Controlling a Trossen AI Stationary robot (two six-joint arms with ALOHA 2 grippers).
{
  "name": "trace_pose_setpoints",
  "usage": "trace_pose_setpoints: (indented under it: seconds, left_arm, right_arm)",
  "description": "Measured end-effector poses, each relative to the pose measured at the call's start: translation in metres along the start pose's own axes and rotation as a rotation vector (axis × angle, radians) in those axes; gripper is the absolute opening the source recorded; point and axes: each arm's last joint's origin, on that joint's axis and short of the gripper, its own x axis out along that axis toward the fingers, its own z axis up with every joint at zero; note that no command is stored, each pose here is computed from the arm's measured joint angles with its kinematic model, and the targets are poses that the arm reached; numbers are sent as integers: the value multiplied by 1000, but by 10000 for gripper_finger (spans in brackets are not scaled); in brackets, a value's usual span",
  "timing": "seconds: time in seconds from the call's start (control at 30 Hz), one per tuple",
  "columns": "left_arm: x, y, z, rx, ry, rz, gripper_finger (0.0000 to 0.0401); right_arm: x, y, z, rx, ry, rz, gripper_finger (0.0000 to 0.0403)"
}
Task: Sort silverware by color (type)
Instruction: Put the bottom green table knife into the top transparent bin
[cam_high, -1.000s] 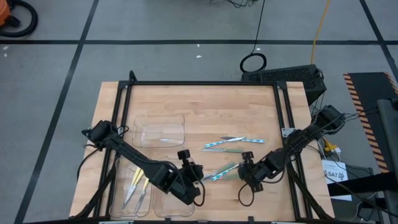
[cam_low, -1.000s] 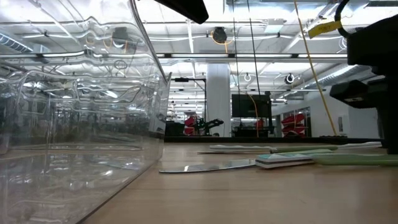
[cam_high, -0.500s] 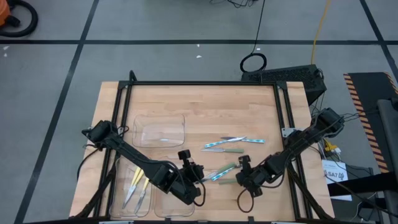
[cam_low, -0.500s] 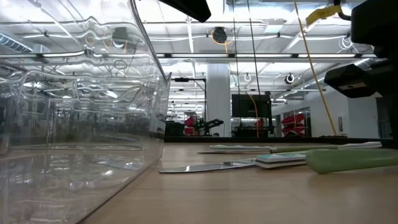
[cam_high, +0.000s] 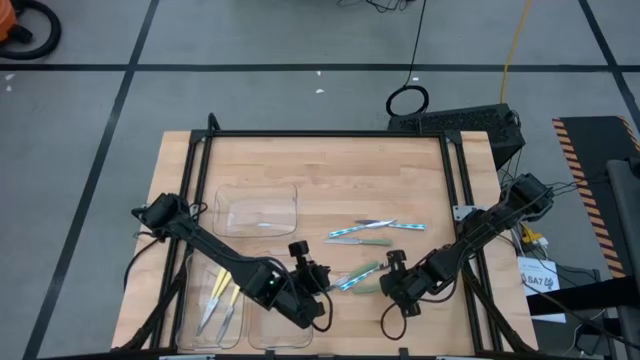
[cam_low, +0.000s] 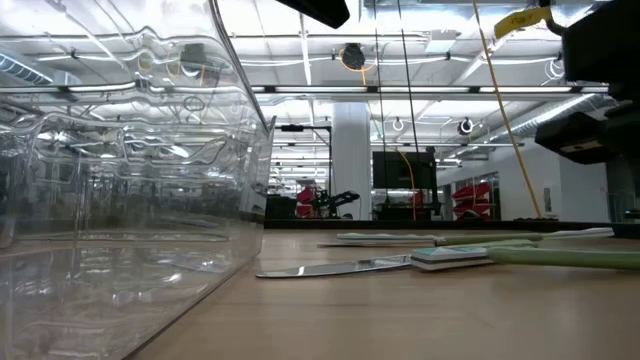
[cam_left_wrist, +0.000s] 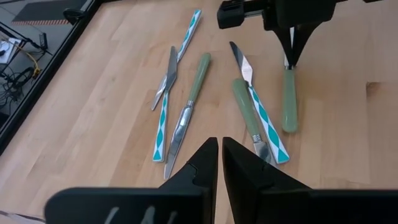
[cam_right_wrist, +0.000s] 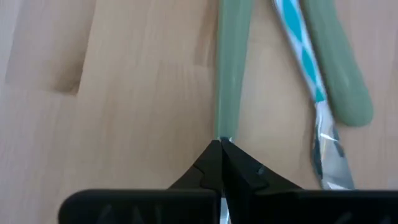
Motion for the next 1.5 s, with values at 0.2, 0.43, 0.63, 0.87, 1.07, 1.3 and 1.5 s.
trace_pose_setpoints:
  seconds: [0.2,0.43,0.63,0.87,1.07,1.3,1.5]
  left_arm:
    - [0,0,0,0,0,0,33]
    - [2,2,1,-12,2,5,33]
    - [3,3,1,-15,3,8,33]
    - [3,3,1,-6,3,8,33]
    - [3,3,1,2,4,7,33]
    - [3,3,1,3,4,6,33]
    - [3,3,1,1,4,6,33]
  right_arm:
    - [0,0,6,13,-76,-22,45]
    - [10,6,16,-33,-173,-1,122]
    - [35,4,23,-118,-195,-22,167]
    - [52,-10,22,-118,-107,0,145]
    - [36,-5,30,-108,-85,34,102]
    - [12,18,41,-165,-61,-77,113]
    - [10,23,42,-160,-99,-136,158]
